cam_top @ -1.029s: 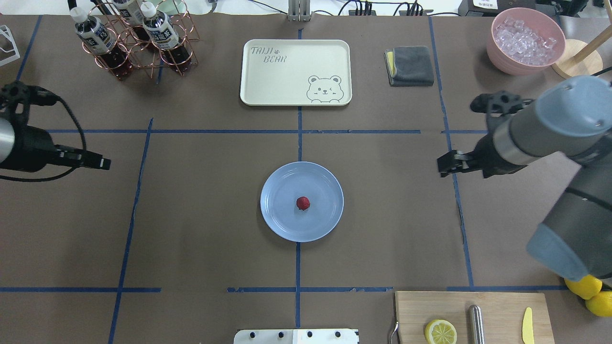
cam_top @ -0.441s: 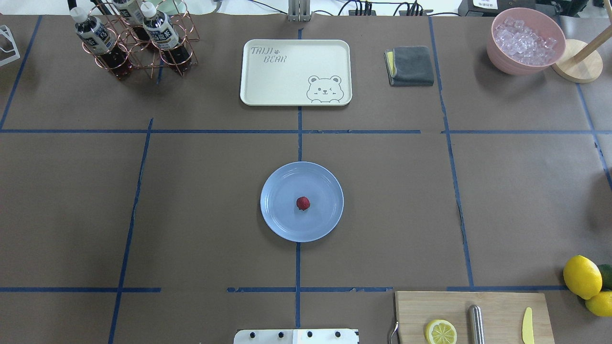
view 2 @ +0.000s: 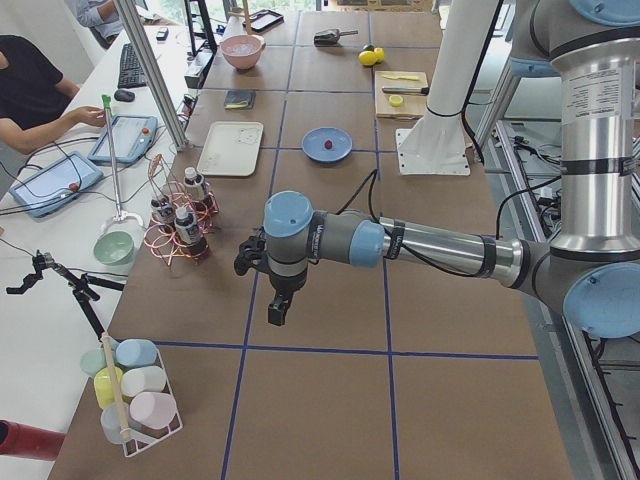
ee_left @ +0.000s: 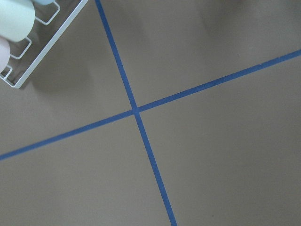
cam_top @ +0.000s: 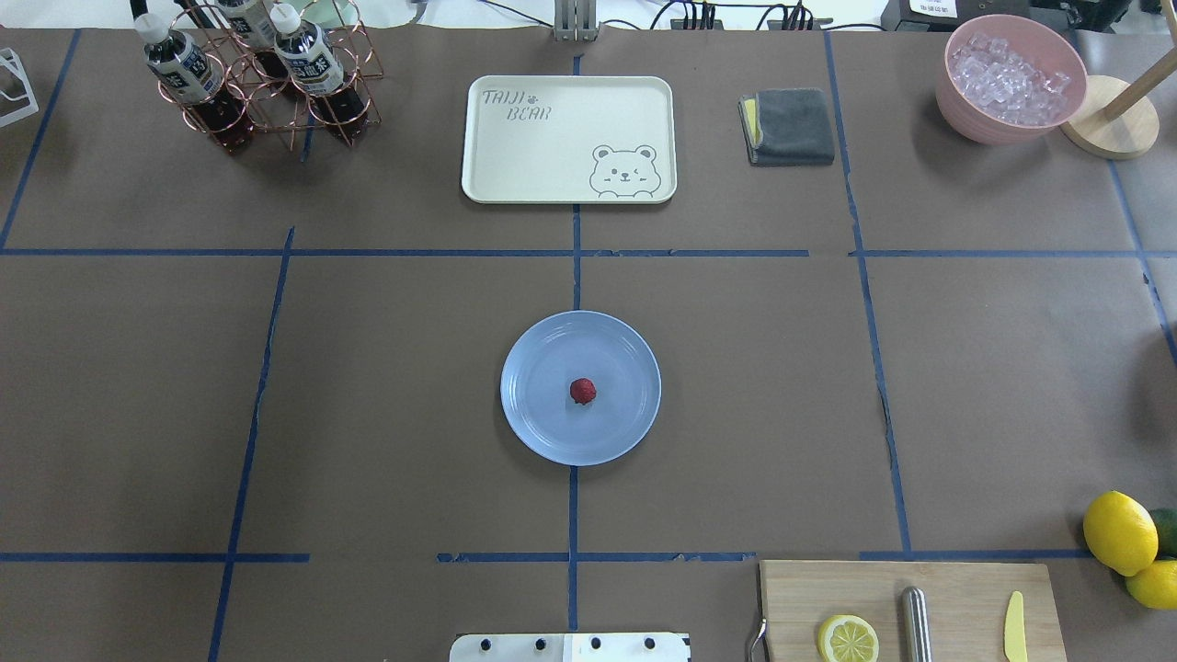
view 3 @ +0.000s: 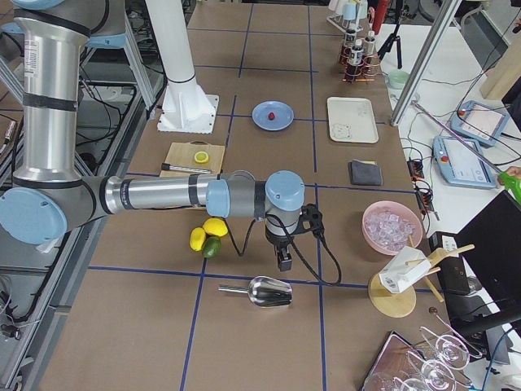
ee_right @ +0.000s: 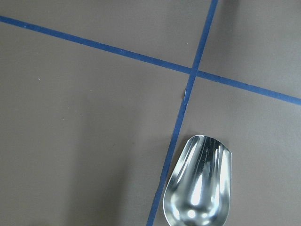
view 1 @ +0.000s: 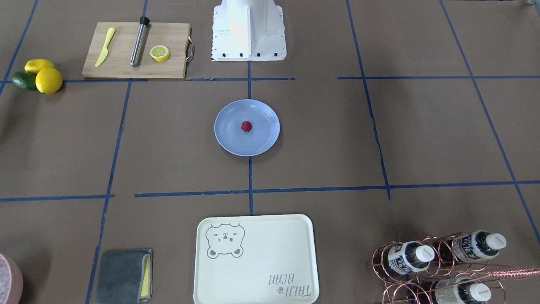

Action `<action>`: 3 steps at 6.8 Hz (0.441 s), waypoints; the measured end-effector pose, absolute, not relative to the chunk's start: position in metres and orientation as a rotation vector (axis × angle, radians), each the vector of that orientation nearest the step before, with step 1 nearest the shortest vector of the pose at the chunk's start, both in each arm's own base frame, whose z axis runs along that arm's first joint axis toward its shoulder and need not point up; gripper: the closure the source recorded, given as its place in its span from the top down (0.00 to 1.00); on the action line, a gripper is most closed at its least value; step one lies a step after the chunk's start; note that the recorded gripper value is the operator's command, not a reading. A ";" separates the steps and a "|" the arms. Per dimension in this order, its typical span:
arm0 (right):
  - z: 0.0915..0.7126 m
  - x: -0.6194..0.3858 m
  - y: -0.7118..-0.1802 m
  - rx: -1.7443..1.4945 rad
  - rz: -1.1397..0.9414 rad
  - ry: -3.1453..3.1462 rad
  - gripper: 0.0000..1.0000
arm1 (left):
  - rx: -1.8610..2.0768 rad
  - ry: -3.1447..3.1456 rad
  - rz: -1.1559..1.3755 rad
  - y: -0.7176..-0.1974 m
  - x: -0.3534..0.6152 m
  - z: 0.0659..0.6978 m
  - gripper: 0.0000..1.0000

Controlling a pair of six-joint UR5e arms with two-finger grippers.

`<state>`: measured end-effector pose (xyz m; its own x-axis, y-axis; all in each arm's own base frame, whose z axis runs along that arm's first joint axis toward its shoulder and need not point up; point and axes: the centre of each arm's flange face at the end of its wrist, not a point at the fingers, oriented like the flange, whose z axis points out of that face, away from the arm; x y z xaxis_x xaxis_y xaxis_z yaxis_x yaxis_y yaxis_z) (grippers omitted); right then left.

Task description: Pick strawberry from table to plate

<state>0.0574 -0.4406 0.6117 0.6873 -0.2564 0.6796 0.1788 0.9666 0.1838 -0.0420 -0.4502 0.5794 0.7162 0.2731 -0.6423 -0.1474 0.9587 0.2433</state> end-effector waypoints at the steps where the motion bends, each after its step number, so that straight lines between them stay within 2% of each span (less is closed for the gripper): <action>1: 0.612 0.056 -0.440 0.094 -0.231 -0.783 1.00 | 0.163 0.764 0.223 -0.445 -0.042 0.582 1.00; 3: 0.611 0.052 -0.438 0.072 -0.194 -0.793 1.00 | 0.155 0.785 0.217 -0.441 -0.041 0.583 1.00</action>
<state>0.0516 -0.4376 0.6115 0.6847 -0.1999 0.7009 0.1461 0.9798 0.1368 -0.0407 -0.4407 0.5830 0.6866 0.2504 -0.6825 -0.1353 0.9664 0.2184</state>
